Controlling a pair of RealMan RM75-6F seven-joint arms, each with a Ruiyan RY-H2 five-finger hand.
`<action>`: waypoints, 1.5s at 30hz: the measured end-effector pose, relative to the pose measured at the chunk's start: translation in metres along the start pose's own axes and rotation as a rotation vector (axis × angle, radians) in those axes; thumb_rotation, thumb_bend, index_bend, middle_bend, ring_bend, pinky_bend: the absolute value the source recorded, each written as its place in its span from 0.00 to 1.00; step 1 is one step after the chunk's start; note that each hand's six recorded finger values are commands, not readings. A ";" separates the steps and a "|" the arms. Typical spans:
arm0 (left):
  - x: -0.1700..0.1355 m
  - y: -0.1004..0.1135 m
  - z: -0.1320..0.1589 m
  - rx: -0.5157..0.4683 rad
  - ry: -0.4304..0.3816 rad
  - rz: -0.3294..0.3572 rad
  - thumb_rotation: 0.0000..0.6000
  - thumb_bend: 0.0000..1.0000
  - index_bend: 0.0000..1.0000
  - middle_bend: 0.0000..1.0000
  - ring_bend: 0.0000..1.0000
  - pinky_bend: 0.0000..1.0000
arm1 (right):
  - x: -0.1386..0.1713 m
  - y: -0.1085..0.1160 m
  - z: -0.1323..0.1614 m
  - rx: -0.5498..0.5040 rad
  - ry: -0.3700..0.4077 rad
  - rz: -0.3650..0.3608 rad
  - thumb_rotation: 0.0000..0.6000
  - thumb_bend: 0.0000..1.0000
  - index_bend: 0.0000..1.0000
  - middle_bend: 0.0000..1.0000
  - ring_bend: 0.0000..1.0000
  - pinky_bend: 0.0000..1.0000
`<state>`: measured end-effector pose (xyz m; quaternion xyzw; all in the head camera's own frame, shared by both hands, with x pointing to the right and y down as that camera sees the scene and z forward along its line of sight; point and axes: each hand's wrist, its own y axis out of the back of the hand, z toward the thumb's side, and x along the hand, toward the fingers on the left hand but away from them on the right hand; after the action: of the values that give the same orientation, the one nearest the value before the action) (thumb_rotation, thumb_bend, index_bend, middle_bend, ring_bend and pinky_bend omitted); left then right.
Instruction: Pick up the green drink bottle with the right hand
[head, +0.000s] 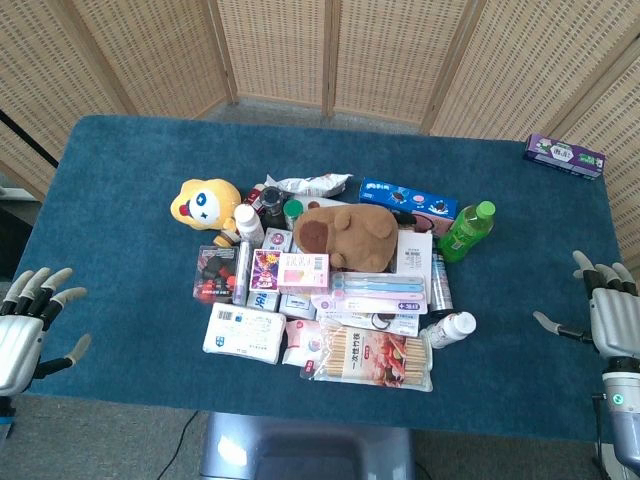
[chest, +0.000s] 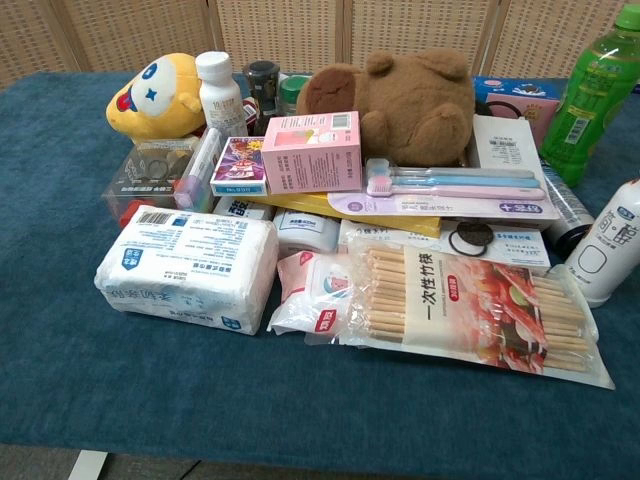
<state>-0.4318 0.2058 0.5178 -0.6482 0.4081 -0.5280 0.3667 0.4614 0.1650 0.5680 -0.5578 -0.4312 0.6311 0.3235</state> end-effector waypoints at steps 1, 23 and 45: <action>0.000 0.000 0.000 -0.001 0.000 0.000 0.86 0.36 0.27 0.14 0.07 0.00 | 0.000 0.000 0.000 -0.004 0.001 -0.001 0.56 0.04 0.00 0.30 0.14 0.00; -0.006 0.006 0.005 -0.010 -0.020 0.006 0.86 0.36 0.26 0.14 0.07 0.00 | -0.030 -0.011 0.024 -0.489 0.084 0.092 0.57 0.03 0.00 0.07 0.00 0.00; -0.017 0.020 0.023 -0.024 -0.054 0.023 0.86 0.36 0.26 0.14 0.07 0.00 | -0.103 -0.037 0.031 -0.576 0.064 0.217 0.56 0.03 0.00 0.00 0.00 0.00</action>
<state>-0.4138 0.2140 0.4889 -0.6619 0.4116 -0.5011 0.3760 0.4453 0.0833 0.6453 -0.6890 -0.5199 0.4957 0.0963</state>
